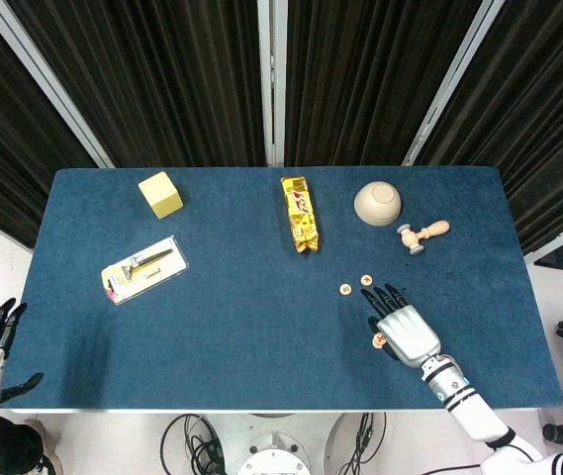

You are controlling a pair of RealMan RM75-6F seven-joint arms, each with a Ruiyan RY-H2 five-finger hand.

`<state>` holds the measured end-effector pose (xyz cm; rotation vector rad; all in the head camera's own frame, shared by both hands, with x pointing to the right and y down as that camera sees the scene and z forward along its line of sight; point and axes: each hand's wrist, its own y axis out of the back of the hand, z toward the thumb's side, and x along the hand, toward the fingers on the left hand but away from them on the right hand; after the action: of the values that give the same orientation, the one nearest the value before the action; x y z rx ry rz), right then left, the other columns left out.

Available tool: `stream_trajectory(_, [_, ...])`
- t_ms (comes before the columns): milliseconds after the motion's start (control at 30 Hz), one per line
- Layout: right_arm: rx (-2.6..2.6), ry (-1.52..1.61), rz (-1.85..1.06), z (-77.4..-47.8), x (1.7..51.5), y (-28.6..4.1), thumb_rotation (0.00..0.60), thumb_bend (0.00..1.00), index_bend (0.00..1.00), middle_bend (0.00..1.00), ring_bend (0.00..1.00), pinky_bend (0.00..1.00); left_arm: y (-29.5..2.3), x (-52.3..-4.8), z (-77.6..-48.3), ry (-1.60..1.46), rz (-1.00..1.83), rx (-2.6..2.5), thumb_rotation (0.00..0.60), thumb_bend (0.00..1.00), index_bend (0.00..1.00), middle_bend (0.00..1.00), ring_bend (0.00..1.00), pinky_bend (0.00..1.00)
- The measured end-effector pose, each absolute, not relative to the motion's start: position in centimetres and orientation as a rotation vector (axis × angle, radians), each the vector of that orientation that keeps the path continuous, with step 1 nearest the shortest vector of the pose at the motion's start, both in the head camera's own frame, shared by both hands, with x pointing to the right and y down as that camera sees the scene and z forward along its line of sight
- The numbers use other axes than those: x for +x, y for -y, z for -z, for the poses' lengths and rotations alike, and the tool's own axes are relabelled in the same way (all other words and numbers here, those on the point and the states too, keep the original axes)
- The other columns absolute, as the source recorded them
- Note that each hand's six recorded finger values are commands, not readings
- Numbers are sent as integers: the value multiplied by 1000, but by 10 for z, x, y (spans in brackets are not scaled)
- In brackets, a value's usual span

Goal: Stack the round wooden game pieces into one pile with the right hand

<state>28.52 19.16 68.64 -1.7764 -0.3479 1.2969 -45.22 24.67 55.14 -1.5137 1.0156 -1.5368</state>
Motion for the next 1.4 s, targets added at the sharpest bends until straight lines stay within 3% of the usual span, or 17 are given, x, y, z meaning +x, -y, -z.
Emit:
stream_trajectory(433, [-1777,313,-1315,-696,285,-195,600,225,580,0,0,0,-245,-454,-551,-1025,1526,-1512,600,75,29,0,0,0])
stream_trajectory(1400, [-1787,299,-1332,-695,285,-195,600,220,400,0,0,0,-245,-454,-548,-1036,1520,-1511,600,75,29,0,0,0])
